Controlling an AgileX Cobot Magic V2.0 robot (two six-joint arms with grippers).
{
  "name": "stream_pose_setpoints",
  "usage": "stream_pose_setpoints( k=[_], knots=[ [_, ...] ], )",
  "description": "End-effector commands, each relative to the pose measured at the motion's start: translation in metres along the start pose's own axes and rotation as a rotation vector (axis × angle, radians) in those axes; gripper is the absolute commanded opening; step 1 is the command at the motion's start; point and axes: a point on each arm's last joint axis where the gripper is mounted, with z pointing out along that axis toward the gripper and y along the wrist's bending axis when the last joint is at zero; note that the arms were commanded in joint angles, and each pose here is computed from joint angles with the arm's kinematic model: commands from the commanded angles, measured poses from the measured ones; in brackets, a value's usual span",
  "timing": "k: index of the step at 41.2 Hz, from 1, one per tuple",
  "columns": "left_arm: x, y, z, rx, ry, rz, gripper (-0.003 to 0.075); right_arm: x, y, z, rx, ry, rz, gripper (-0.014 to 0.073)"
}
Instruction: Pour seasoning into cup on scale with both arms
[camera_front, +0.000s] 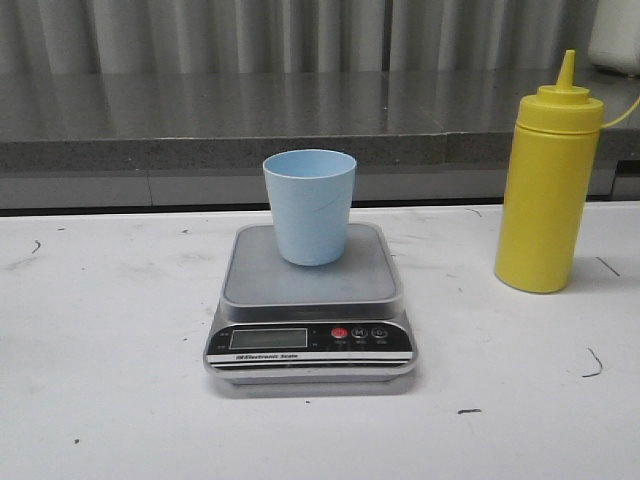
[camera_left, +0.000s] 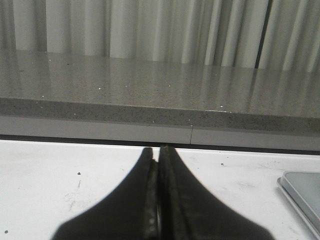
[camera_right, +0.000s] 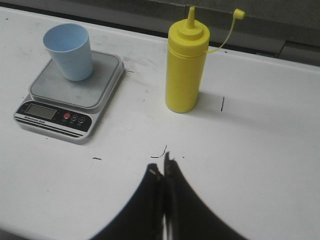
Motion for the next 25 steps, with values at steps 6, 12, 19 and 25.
stream_pose_setpoints(
  k=[6,12,19,25],
  knots=[
    [-0.0008,0.0002,-0.0009,0.004,-0.081,0.002,-0.0020,-0.0115,-0.0001,-0.0029,0.003,-0.077,-0.014,-0.0122],
    [-0.0008,0.0002,-0.0009,0.004,-0.081,0.002,-0.0020,-0.0115,-0.0001,-0.0029,0.003,-0.077,-0.014,-0.0122],
    [-0.0008,0.0002,-0.0009,0.004,-0.081,0.002,-0.0020,-0.0115,-0.0001,-0.0029,0.003,-0.077,-0.014,-0.0122],
    [-0.0007,0.0002,-0.0007,0.004,-0.079,0.002,-0.0020,-0.0055,-0.0030,-0.0040,0.038,-0.119,-0.031,-0.0122]
  ],
)
